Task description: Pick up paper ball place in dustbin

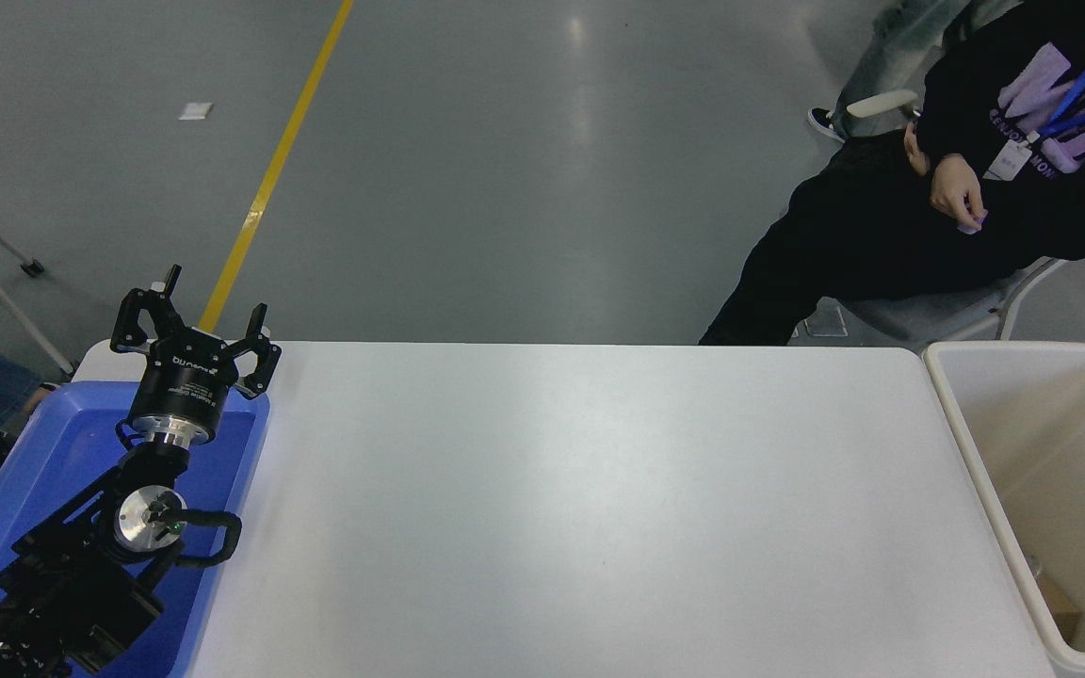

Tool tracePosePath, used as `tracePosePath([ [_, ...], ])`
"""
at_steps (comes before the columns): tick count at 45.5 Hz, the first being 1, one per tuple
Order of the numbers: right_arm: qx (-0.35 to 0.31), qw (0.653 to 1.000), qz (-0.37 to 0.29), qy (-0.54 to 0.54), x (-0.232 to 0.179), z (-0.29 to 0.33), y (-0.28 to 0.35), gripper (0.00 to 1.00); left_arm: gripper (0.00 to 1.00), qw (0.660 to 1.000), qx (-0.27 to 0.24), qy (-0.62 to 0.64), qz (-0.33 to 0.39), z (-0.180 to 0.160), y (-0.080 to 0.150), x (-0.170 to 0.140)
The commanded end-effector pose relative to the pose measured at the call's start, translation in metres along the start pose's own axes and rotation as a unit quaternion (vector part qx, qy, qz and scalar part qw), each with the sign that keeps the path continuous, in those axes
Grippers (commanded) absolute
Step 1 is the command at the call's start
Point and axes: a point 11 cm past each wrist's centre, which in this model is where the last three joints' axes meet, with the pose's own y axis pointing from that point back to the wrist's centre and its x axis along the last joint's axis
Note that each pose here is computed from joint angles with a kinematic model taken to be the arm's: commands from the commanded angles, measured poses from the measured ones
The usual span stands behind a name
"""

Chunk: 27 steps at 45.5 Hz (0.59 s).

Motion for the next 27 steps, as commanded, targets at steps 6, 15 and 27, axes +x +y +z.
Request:
tracePosePath([
  [6, 0.028, 0.995, 0.061, 0.080, -0.053, -0.004, -0.012, 0.00, 0.98, 1.000, 0.000, 0.001, 0.000, 0.000, 0.000, 0.000],
  [15, 0.028, 0.994, 0.062, 0.085, -0.053, -0.004, -0.012, 0.00, 0.98, 1.000, 0.000, 0.001, 0.000, 0.000, 0.000, 0.000],
  [27, 0.027, 0.994, 0.066, 0.077, -0.052, -0.004, -0.012, 0.00, 0.98, 1.000, 0.000, 0.001, 0.000, 0.000, 0.000, 0.000],
])
